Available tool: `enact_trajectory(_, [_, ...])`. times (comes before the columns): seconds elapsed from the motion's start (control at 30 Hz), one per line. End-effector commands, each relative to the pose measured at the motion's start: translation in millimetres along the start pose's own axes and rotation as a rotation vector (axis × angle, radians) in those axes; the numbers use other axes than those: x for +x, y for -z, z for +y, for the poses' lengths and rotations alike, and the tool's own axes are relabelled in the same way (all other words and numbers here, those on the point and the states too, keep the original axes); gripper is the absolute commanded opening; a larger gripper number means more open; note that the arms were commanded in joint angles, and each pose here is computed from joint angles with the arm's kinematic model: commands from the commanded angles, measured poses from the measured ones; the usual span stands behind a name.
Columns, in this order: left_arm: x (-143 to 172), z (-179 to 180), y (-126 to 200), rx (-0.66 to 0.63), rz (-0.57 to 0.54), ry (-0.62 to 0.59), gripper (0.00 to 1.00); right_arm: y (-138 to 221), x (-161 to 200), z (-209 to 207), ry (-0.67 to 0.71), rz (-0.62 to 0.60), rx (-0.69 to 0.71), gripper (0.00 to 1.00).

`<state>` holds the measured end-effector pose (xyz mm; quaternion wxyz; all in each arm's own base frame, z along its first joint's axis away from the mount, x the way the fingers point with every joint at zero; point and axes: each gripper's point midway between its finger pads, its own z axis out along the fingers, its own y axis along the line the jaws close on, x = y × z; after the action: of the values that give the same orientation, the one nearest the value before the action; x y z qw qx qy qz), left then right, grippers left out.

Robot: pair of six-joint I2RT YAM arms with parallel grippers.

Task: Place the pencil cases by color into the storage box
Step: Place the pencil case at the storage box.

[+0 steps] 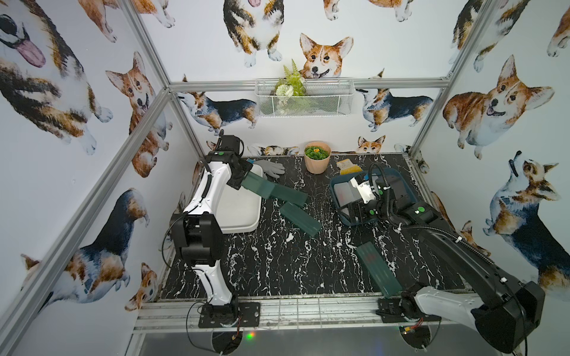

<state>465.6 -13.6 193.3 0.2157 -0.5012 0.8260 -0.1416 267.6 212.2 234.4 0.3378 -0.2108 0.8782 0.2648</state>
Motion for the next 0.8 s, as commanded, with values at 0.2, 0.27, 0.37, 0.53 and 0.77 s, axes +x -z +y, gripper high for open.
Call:
enact_trajectory(0.2, [-54, 16, -52, -0.038, -0.041, 0.184, 0.64, 4, -16, 1, 0.015, -0.031, 0.021, 0.86])
enact_trajectory(0.27, [-59, 14, -65, -0.041, -0.042, 0.213, 0.64, 5, -18, 1, 0.022, -0.026, 0.031, 0.86])
enact_trajectory(0.37, [-65, 10, -83, -0.044, -0.046, 0.246, 0.64, 7, -17, 2, 0.027, -0.018, 0.048, 0.86])
enact_trajectory(0.53, [-72, 6, -107, -0.055, -0.057, 0.307, 0.64, 7, -16, 1, 0.031, 0.000, 0.066, 0.86])
enact_trajectory(0.77, [-81, 6, -125, -0.075, -0.100, 0.377, 0.63, 4, -18, 1, 0.035, 0.011, 0.080, 0.86])
